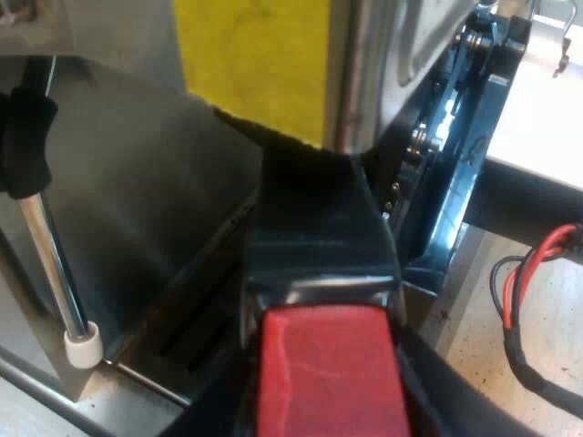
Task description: Put the handle in the coffee machine
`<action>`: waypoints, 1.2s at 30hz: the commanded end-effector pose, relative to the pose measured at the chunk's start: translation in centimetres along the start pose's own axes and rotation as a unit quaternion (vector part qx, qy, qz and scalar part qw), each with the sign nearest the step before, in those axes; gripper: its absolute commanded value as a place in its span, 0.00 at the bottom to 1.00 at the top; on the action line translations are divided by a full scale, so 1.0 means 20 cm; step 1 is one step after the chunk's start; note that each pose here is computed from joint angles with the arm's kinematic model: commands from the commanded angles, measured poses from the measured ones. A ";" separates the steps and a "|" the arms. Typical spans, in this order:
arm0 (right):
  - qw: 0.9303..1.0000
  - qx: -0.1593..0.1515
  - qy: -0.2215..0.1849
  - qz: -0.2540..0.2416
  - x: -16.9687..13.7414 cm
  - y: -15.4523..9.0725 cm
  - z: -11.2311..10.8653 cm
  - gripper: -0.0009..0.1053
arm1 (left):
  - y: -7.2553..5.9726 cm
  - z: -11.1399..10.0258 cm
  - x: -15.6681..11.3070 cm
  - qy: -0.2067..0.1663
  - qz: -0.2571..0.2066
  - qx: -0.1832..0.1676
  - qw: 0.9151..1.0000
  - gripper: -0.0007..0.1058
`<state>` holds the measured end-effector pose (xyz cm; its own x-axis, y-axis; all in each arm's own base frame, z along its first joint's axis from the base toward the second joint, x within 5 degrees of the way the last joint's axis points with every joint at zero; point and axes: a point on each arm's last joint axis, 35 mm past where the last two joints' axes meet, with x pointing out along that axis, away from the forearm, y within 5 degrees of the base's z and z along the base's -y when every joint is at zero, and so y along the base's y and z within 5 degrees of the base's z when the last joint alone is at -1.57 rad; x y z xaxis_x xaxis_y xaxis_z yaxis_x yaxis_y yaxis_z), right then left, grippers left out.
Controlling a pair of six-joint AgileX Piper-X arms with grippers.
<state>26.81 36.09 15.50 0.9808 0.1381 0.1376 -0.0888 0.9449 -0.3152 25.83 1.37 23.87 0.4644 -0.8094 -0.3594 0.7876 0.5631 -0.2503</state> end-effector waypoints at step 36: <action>0.994 0.072 -0.068 -0.034 0.02 -0.12 0.27 0.35 | -0.06 0.16 -0.15 -0.117 -0.098 0.081 0.985 0.63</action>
<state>26.69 35.82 16.21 0.9836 0.1199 0.1345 -0.0690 0.9400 -0.3341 24.98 2.47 26.72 0.3781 -0.9158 -0.1353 0.8927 0.3994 -0.2087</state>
